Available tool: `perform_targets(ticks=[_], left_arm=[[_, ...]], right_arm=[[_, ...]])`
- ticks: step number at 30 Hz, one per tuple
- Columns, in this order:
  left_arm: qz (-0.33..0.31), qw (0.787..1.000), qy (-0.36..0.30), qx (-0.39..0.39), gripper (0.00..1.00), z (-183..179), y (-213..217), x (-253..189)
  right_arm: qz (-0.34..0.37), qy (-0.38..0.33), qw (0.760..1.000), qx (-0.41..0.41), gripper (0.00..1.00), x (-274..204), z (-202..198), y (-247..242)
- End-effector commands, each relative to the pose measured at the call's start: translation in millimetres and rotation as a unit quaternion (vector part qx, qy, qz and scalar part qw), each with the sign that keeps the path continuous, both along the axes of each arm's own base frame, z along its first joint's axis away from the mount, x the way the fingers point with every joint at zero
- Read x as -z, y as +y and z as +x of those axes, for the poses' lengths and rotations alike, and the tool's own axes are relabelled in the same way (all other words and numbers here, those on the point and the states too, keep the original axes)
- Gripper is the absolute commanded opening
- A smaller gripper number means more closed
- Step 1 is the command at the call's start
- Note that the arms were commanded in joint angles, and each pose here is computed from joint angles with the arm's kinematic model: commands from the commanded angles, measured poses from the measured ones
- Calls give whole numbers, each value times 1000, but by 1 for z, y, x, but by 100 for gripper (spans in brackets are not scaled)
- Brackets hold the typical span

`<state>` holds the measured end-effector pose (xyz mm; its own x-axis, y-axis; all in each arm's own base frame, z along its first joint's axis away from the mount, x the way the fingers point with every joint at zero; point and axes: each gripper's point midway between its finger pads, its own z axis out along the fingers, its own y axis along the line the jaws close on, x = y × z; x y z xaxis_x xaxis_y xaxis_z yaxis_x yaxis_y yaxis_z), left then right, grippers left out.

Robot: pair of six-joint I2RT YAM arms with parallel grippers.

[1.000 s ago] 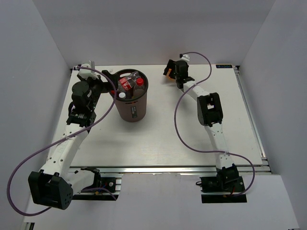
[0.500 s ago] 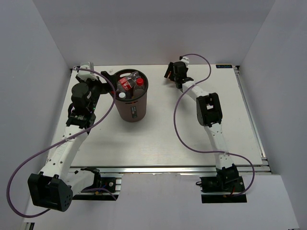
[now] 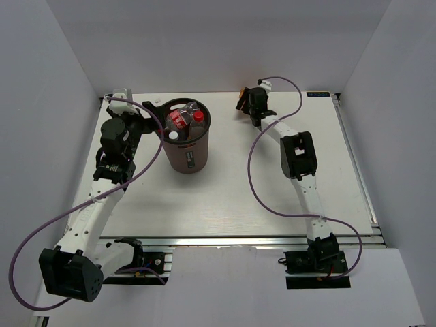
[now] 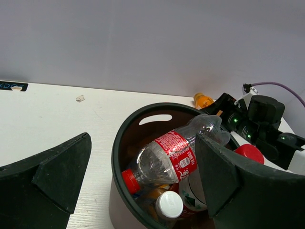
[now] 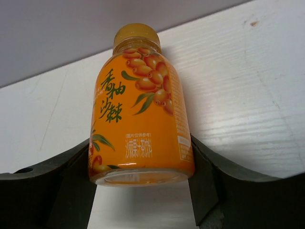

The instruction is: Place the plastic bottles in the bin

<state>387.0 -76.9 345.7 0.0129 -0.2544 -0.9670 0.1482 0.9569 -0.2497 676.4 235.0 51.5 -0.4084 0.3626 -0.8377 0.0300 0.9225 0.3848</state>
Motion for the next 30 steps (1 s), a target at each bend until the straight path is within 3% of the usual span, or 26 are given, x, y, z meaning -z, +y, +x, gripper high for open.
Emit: perform_targets(ticks=[1, 7, 13, 16, 18, 21, 23, 25, 28, 30], left_arm=[[-1, 1000, -7, -5, 98, -6, 3, -5], [-16, 1000, -13, -8, 98, -13, 4, -12], [-41, 999, -8, -25, 98, -25, 12, -19], [-59, 997, -1, -40, 98, -35, 18, -20], [-68, 996, 11, -54, 98, -43, 23, -16], [-75, 994, 26, -68, 98, -52, 29, -6], [-78, 994, 35, -75, 98, -55, 31, 1], [-84, 993, 42, -76, 98, -59, 32, 9], [-90, 991, 53, -85, 98, -62, 35, 18], [-101, 987, 58, -111, 98, -64, 43, 22]], right_arm=[[21, -53, 998, -7, 44, -51, 2, 1], [13, -112, 992, -48, 38, -138, -25, 16], [-11, -186, 979, -88, 34, -234, -79, 28], [-16, -206, 965, -161, 33, -268, -118, 46], [-7, -222, 944, -245, 33, -292, -157, 65], [-23, -263, 881, -393, 33, -324, -215, 90], [-25, -242, 837, -490, 33, -322, -256, 105], [-65, -252, 800, -540, 33, -328, -278, 123], [-121, -190, 809, -543, 31, -299, -296, 141], [-146, -180, 793, -563, 31, -284, -312, 154]])
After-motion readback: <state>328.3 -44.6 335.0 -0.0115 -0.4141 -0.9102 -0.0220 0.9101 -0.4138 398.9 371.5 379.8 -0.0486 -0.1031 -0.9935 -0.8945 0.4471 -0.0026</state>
